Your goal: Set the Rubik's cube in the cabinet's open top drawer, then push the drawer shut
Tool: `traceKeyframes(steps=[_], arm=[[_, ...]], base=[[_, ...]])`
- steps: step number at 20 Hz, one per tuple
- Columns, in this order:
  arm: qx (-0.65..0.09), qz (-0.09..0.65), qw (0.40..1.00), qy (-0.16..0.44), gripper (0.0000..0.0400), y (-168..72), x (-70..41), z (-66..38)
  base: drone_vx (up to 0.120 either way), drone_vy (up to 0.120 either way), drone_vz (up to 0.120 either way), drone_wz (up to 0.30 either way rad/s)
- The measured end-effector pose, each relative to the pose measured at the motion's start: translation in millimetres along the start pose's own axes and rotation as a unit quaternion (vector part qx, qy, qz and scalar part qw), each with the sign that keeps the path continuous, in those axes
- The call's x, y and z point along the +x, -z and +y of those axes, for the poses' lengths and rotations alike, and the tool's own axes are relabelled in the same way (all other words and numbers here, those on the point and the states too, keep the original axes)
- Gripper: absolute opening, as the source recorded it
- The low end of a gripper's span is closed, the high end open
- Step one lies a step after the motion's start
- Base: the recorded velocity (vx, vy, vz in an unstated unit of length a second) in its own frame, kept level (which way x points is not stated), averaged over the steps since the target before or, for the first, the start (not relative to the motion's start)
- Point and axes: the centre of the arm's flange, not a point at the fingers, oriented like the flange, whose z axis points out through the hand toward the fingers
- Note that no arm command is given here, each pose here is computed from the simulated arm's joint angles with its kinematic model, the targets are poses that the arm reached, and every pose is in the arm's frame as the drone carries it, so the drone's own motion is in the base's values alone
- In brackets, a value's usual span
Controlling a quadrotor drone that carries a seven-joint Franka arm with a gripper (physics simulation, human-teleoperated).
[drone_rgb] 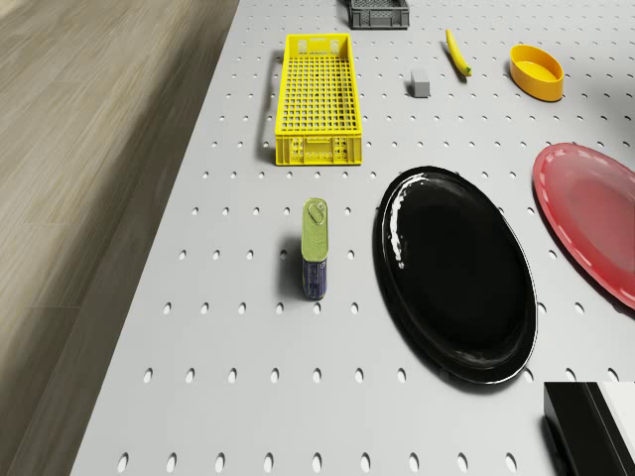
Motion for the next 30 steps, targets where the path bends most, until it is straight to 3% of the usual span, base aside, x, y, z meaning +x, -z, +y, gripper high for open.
traceKeyframes(steps=[4, 7, 10, 12, 16, 20, 24, 30], arm=[[-0.114, 0.115, 0.987, 0.003, 0.04, -6, -22.8, -22.2], [-0.246, 0.248, 0.937, 0.007, 0.04, -25, -46.6, -45.3], [-0.401, 0.402, 0.823, 0.012, 0.04, -65, -66.8, -64.2], [-0.495, 0.496, 0.713, 0.014, 0.04, -99, -71.6, -68.1], [-0.617, 0.616, 0.49, 0.018, 0.04, -152, -61.9, -57.0], [-0.666, 0.665, 0.338, 0.021, 0.04, -177, -47.4, -41.5], [-0.684, 0.683, 0.257, 0.023, 0.04, -187, -38.0, -31.7], [-0.692, 0.692, 0.205, 0.025, 0.04, -192, -31.6, -24.9]], base=[[0.12, 0.0, 0.0, 0.0], [0.12, 0.0, -0.027, 0.0], [0.04, 0.0, -0.12, 0.0], [0.0, 0.0, -0.12, 0.0], [0.0, 0.0, -0.12, 0.0], [0.01, 0.0, -0.12, 0.0], [0.12, 0.0, -0.12, 0.0], [0.12, 0.0, -0.12, 0.0]])
